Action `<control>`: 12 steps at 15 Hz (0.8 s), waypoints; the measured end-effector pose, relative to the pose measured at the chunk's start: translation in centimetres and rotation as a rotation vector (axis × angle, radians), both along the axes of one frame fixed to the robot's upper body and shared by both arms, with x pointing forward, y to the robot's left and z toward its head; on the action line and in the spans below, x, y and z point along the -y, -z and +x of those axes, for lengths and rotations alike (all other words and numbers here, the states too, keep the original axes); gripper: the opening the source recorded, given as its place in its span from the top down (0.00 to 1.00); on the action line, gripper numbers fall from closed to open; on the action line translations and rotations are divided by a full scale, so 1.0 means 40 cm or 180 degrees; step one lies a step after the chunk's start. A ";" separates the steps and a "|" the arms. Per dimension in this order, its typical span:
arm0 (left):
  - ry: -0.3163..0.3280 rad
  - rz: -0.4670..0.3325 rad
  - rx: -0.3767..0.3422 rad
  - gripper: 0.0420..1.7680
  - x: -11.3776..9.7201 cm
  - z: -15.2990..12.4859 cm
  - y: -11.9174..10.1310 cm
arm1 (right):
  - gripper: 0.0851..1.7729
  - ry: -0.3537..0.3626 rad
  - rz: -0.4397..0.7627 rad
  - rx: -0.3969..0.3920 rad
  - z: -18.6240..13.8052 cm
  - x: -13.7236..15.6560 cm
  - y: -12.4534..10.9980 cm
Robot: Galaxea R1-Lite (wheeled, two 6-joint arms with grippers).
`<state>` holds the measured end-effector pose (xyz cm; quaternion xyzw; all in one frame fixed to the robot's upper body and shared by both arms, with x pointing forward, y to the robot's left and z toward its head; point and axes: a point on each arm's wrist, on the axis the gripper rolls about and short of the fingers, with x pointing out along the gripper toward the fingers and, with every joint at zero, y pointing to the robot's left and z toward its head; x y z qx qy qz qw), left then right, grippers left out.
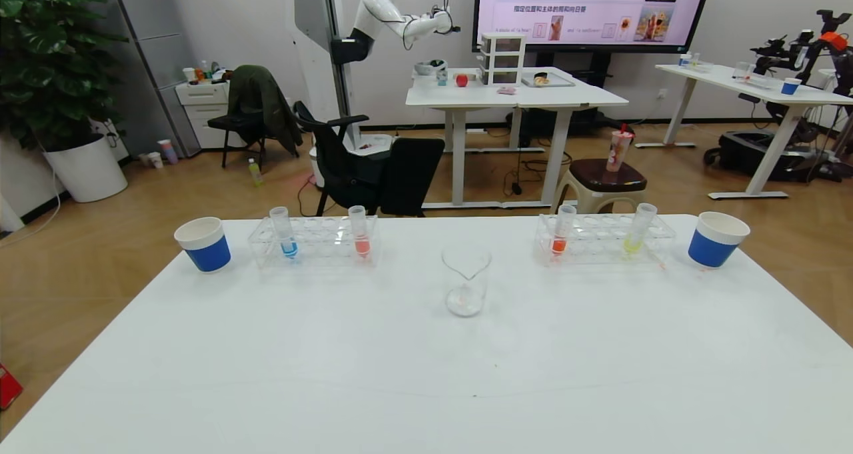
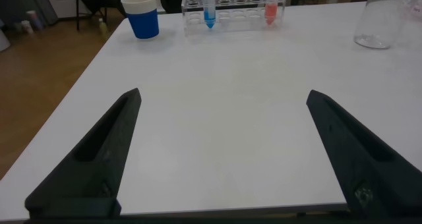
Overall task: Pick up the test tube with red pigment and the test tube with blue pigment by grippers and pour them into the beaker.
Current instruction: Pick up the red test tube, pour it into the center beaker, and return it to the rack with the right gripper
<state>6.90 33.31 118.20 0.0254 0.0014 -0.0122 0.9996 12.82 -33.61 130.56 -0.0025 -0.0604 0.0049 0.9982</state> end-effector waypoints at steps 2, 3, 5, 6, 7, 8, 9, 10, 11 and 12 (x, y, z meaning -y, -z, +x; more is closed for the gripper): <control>0.0000 0.0001 0.0001 0.01 0.000 0.000 0.000 | 0.02 -0.0080 0.0000 -0.0064 0.073 -0.004 -0.024; 0.0000 0.0000 0.0001 0.01 0.000 0.000 0.000 | 0.02 -0.0142 0.0010 -0.0113 0.109 -0.009 -0.032; 0.0000 0.0002 0.0000 0.01 0.000 0.000 0.000 | 0.02 -0.0273 0.0080 -0.0186 0.180 -0.022 -0.042; 0.0001 0.0002 0.0001 0.01 0.000 0.000 0.000 | 0.02 -0.0325 0.0105 -0.0219 0.219 -0.030 -0.043; 0.0000 0.0002 0.0001 0.01 0.000 0.000 0.000 | 0.02 -0.0357 0.0119 -0.0246 0.253 -0.037 -0.039; 0.0000 0.0000 0.0000 0.01 0.000 0.000 0.000 | 0.02 -0.0377 0.0129 -0.0261 0.288 -0.043 -0.033; 0.0001 0.0000 0.0001 0.01 0.000 0.000 0.000 | 0.02 -0.0385 0.0134 -0.0258 0.323 -0.049 -0.026; 0.0001 -0.0001 0.0000 0.01 0.000 0.000 0.000 | 0.02 -0.0388 0.0135 -0.0264 0.354 -0.055 -0.015; 0.0001 -0.0001 0.0000 0.01 0.000 0.000 0.000 | 0.02 -0.0404 0.0134 -0.0271 0.382 -0.062 -0.003; 0.0000 0.0000 0.0001 0.01 0.000 0.000 0.000 | 0.02 -0.0423 0.0133 -0.0292 0.411 -0.069 0.012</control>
